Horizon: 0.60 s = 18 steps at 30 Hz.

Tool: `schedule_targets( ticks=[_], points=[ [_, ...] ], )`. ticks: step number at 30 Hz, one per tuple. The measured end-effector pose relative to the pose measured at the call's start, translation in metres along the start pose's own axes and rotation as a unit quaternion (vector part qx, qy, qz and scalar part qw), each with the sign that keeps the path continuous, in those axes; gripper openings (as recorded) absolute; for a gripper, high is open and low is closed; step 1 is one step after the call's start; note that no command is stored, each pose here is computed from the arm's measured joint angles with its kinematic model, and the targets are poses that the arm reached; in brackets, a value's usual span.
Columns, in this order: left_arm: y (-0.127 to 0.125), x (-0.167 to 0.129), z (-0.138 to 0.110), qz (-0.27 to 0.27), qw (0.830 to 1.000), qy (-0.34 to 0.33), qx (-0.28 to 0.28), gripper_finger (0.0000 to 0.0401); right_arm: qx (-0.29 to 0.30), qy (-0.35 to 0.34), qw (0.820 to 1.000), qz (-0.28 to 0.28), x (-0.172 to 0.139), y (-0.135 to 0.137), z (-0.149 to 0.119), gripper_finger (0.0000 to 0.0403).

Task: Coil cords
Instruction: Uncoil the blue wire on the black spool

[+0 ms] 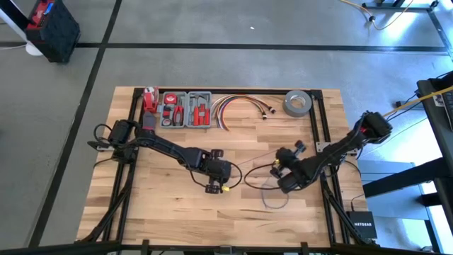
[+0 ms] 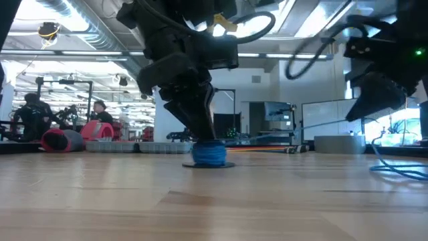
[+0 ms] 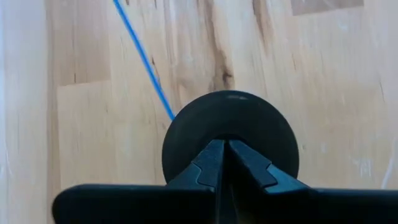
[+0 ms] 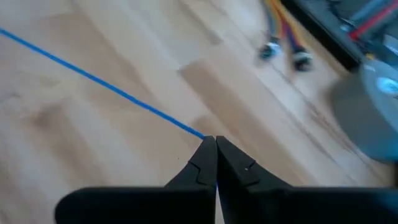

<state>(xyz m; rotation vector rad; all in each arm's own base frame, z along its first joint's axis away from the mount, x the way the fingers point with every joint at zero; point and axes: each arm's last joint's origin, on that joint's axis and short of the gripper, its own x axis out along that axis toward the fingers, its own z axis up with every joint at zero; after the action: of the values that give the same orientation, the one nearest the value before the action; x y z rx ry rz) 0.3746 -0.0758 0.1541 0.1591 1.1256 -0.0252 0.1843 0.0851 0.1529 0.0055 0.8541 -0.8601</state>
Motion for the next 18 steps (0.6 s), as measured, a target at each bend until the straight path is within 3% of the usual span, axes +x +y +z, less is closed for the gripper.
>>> schedule_targets(
  ticks=[5, 10, 18],
  points=[
    [-0.005, -0.001, -0.005, -0.001, 1.000, 0.022, 0.000, 0.0017, 0.008, 0.031, 0.999, -0.037, 0.003, -0.014, -0.012, 0.0001],
    [-0.009, -0.001, -0.008, -0.002, 0.999, 0.033, 0.002, 0.0017, 0.012, 0.051, 0.998, -0.025, 0.007, -0.014, -0.018, 0.0015],
    [-0.009, -0.001, -0.010, -0.022, 0.999, 0.046, -0.002, 0.0017, -0.093, 0.108, 0.989, 0.035, -0.008, -0.001, 0.001, 0.0107]
  ],
)
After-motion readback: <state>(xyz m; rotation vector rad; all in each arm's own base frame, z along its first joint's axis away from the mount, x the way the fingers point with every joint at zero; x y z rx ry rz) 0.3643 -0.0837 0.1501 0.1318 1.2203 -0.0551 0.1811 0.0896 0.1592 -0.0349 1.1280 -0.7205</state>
